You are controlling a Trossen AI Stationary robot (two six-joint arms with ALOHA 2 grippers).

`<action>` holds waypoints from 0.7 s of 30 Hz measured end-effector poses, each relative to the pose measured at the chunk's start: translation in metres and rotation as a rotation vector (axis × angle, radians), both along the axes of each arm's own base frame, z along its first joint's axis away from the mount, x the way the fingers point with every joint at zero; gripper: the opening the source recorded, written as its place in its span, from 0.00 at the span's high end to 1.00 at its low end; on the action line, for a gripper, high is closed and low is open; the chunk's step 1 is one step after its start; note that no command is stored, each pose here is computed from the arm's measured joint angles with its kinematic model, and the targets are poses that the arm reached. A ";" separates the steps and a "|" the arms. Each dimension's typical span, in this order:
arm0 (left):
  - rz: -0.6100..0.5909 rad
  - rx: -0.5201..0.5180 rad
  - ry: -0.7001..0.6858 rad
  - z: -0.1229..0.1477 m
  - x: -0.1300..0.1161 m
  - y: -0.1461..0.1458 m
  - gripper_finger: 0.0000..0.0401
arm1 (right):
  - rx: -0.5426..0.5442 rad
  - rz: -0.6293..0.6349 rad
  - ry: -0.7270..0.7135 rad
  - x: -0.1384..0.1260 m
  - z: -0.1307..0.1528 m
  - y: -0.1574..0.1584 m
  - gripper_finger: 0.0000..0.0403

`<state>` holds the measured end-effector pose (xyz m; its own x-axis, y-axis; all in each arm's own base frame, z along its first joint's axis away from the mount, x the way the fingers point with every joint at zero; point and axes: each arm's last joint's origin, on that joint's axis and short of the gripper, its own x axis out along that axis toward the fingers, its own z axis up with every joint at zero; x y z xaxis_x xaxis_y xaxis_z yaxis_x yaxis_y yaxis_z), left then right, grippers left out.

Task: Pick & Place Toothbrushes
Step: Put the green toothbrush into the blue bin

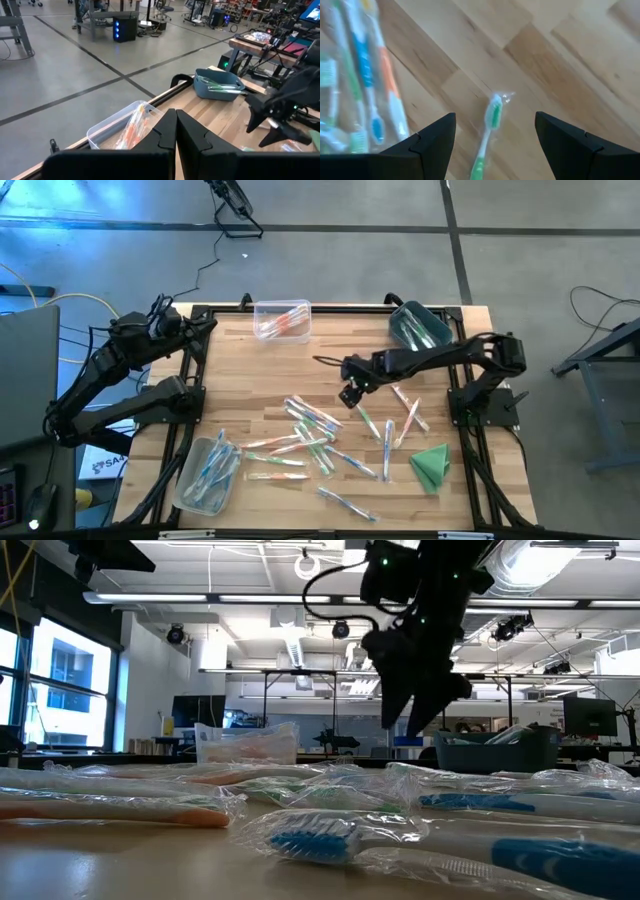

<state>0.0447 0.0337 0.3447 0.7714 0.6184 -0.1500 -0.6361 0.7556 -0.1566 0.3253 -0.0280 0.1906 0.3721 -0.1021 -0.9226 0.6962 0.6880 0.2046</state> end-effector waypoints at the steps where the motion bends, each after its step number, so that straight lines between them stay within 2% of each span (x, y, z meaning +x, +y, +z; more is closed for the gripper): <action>1: 0.000 0.000 0.000 0.000 0.000 0.000 1.00 | 0.001 0.003 0.012 0.001 -0.004 0.001 0.34; 12: 0.001 0.000 0.000 0.000 0.000 0.000 1.00 | 0.005 0.019 0.110 0.009 -0.037 0.005 0.36; 21: 0.002 -0.010 0.000 -0.001 0.000 0.000 1.00 | 0.000 0.018 0.071 0.015 -0.039 0.004 0.51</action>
